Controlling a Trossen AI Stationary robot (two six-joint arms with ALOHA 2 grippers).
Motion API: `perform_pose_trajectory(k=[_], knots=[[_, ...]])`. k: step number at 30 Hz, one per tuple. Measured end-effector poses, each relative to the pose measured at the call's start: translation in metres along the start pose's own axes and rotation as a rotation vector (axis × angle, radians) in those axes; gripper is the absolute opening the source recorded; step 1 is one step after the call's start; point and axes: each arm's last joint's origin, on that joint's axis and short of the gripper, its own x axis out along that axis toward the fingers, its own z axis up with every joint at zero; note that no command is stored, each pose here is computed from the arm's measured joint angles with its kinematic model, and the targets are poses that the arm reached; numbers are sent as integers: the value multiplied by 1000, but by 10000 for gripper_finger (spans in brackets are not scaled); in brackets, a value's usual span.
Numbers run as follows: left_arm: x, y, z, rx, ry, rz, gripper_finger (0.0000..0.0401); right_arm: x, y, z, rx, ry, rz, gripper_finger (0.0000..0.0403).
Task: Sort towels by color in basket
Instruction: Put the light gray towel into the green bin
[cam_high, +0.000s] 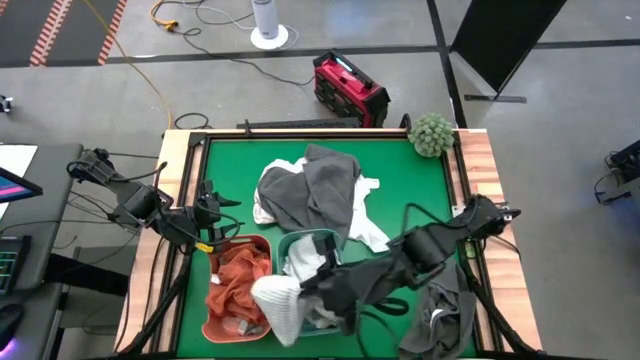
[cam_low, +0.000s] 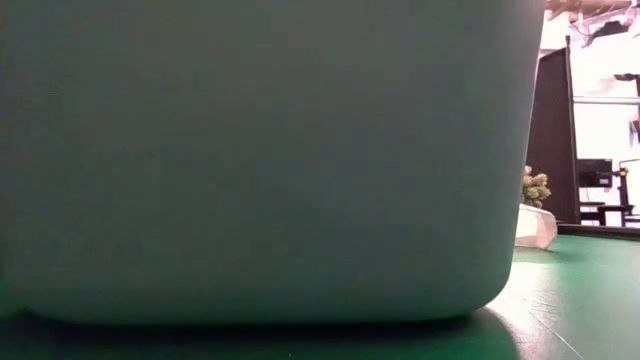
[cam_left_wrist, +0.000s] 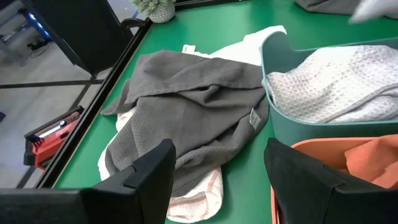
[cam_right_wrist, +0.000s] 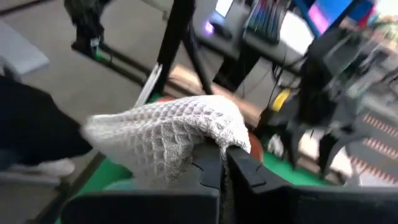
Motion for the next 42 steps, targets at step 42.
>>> perform_pose_trajectory(k=[42], knots=[[0,0,0,-12,2,2,235,61,-15,-118,485,614,-165,26]])
